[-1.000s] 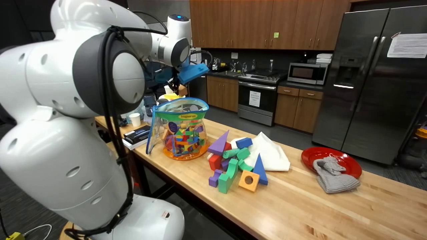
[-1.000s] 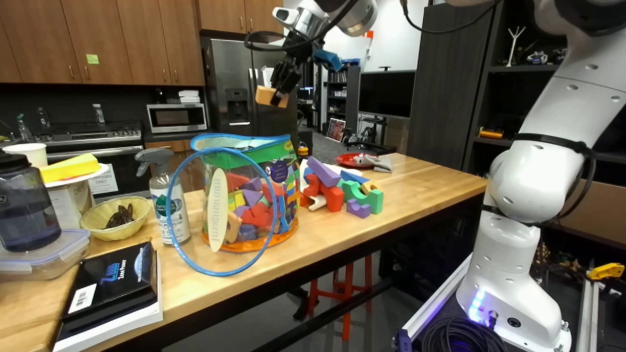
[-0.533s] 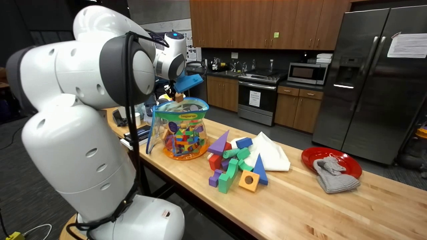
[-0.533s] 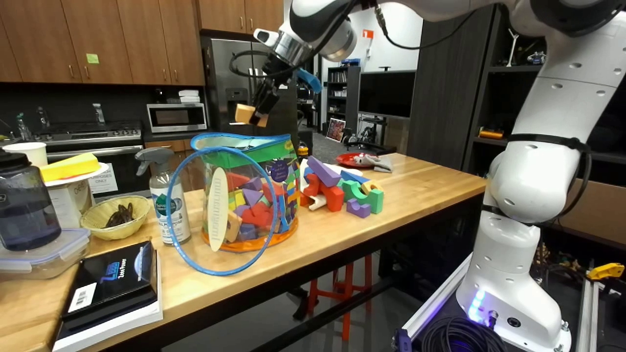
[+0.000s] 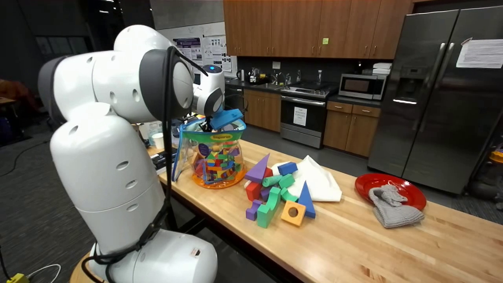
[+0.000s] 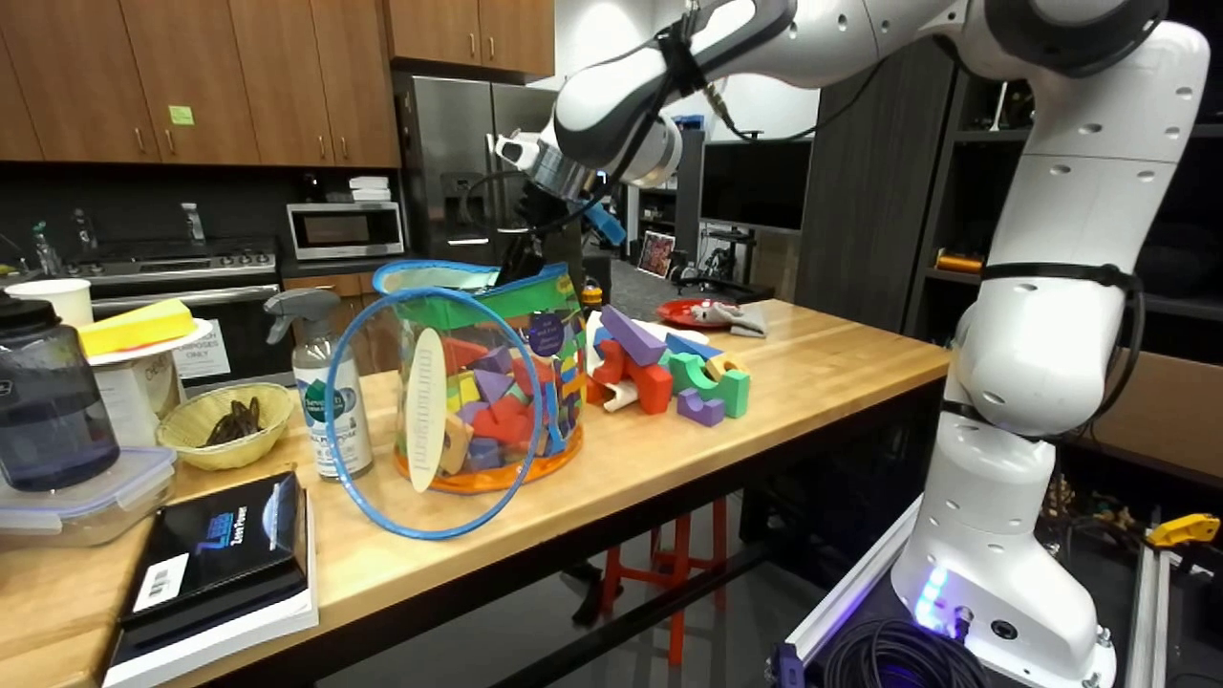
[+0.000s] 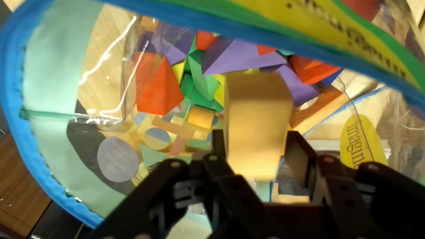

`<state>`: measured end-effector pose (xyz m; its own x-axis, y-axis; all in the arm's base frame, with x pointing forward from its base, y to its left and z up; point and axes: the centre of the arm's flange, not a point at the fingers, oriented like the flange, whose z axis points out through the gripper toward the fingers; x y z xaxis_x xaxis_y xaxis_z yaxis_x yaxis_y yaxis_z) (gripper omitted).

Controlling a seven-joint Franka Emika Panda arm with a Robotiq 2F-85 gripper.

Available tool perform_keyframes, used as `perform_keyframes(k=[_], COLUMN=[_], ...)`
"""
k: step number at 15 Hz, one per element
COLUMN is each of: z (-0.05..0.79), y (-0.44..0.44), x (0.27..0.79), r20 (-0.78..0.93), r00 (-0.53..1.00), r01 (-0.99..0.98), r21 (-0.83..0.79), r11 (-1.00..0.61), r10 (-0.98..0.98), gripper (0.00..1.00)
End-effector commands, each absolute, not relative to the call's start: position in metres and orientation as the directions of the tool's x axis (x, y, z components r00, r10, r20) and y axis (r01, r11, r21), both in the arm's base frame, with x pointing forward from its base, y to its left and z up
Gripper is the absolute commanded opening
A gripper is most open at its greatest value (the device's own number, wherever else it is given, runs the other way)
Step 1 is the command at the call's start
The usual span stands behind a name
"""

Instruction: Put the yellow block in the toy bag

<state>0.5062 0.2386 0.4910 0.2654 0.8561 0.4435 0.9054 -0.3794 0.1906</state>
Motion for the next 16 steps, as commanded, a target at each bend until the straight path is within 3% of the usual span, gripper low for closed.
perform_keyframes(k=[1,3,16], z=[0.4933,0.4966,0.4966], y=[0.2394,0.2411,0.2410], x=[0.5065,0.5055,0.5056], r20=[0.446,0.449,0.449], r00=[0.263,0.257,0.258], r01=[0.905,0.905,0.905], r21=[0.194,0.198,0.198], r11=[-0.379,-0.376,-0.377], r10=[0.856,0.856,0.855], gripper=[0.58,0.66,0.66])
